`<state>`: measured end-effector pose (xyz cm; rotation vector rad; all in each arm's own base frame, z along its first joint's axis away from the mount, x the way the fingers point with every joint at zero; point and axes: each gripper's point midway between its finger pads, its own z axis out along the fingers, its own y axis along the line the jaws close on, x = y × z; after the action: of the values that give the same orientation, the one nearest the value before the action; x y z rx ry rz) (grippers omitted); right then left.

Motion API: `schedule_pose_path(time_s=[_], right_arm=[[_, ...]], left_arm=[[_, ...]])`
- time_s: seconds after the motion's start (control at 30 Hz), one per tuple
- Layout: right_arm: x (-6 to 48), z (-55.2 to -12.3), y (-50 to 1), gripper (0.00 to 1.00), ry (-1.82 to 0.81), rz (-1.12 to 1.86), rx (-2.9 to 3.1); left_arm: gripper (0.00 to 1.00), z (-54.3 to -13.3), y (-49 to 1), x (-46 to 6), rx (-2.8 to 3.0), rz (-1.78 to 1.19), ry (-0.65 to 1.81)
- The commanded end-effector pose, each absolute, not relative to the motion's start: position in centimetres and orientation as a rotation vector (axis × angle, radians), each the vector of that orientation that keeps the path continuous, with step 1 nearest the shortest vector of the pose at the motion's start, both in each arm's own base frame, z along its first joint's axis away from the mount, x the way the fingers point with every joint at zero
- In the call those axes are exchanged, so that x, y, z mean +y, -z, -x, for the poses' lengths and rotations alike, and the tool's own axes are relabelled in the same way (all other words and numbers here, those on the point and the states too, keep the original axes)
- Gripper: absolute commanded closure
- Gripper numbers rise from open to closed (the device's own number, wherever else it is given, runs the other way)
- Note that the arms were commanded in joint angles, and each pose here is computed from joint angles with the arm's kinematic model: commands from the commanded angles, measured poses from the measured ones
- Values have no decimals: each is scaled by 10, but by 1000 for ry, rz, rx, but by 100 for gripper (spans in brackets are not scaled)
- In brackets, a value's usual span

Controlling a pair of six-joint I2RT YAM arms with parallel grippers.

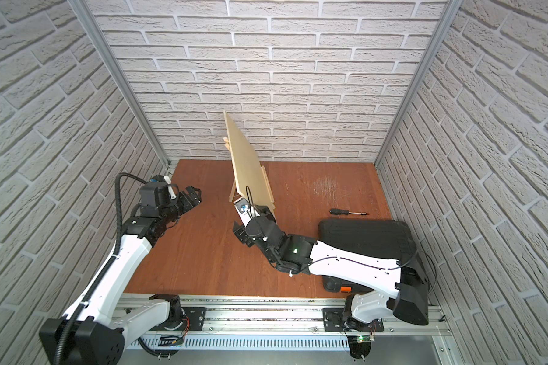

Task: Disassemble the easel
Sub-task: Pick up the drawing board from the easel.

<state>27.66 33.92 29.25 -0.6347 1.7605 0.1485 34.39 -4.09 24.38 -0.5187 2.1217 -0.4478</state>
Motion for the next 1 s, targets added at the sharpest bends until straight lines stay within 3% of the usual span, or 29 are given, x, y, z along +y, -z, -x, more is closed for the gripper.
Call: schedule_pose_path(time_s=[0.0,0.47,0.97], right_arm=[[338,-297,-343,24,-64,470,1572],[345,-331,-340,37,-29,421,1468],[339,-361,-321,60,-126,417,1538]], left_arm=[[2,-345,-257,-49,2089,504,511],[2,-346,-262,-58,2081,483,585],[2,-348,-257,-64,2092,482,626]])
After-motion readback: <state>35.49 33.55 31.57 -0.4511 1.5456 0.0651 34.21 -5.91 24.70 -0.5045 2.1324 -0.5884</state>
